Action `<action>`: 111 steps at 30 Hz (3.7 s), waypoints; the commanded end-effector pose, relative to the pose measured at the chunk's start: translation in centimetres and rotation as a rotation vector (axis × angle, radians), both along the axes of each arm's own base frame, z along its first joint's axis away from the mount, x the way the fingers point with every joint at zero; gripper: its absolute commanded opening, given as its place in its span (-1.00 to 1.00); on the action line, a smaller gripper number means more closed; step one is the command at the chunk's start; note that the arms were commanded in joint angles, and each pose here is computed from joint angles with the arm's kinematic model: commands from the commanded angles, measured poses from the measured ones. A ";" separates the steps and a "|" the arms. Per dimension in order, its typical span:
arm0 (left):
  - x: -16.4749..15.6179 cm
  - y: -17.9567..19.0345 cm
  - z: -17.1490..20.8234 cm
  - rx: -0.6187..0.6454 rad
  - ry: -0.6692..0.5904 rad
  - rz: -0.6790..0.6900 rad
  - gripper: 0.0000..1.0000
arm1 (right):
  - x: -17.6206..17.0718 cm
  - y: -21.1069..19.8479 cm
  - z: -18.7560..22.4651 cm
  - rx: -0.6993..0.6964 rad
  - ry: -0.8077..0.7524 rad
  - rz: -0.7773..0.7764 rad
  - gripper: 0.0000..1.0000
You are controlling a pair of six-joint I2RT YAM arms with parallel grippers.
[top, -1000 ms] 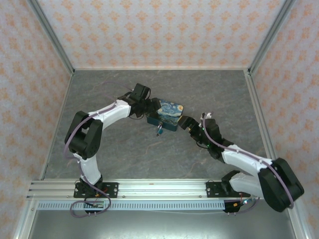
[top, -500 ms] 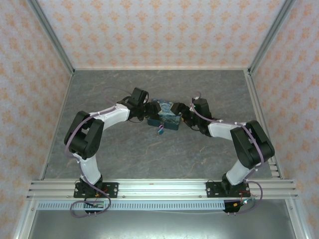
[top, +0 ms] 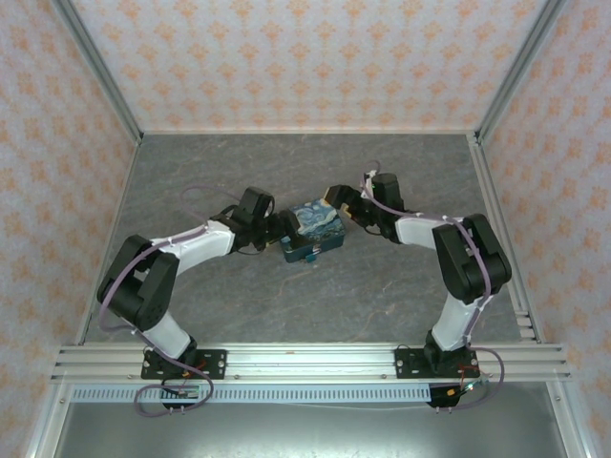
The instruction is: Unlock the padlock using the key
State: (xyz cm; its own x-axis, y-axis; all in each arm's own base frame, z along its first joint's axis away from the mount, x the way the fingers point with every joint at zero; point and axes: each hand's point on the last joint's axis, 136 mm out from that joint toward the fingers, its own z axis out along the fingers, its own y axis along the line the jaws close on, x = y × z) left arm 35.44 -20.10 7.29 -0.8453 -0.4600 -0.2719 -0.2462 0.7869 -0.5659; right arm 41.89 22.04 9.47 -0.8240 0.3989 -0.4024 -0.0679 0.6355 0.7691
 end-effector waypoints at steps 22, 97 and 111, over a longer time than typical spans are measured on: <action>-1.4 6.1 8.2 0.144 -0.199 0.188 0.85 | -8.1 -4.6 3.9 0.095 -0.091 0.022 0.54; -1.1 1.9 0.6 0.181 -0.025 0.129 0.82 | -9.9 4.2 0.7 0.234 -0.190 0.206 0.24; -1.5 2.4 -0.6 0.209 0.003 0.140 0.82 | -9.8 4.3 -0.3 0.164 -0.213 0.246 0.24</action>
State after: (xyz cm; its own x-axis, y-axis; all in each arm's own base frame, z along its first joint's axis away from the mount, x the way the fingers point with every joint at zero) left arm 34.14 -18.14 7.48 -0.7822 -0.5076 -0.3613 -0.3465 0.8363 -0.4248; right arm 32.98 26.54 9.30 -0.8249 0.2999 -0.4792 -0.3262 0.4398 0.8368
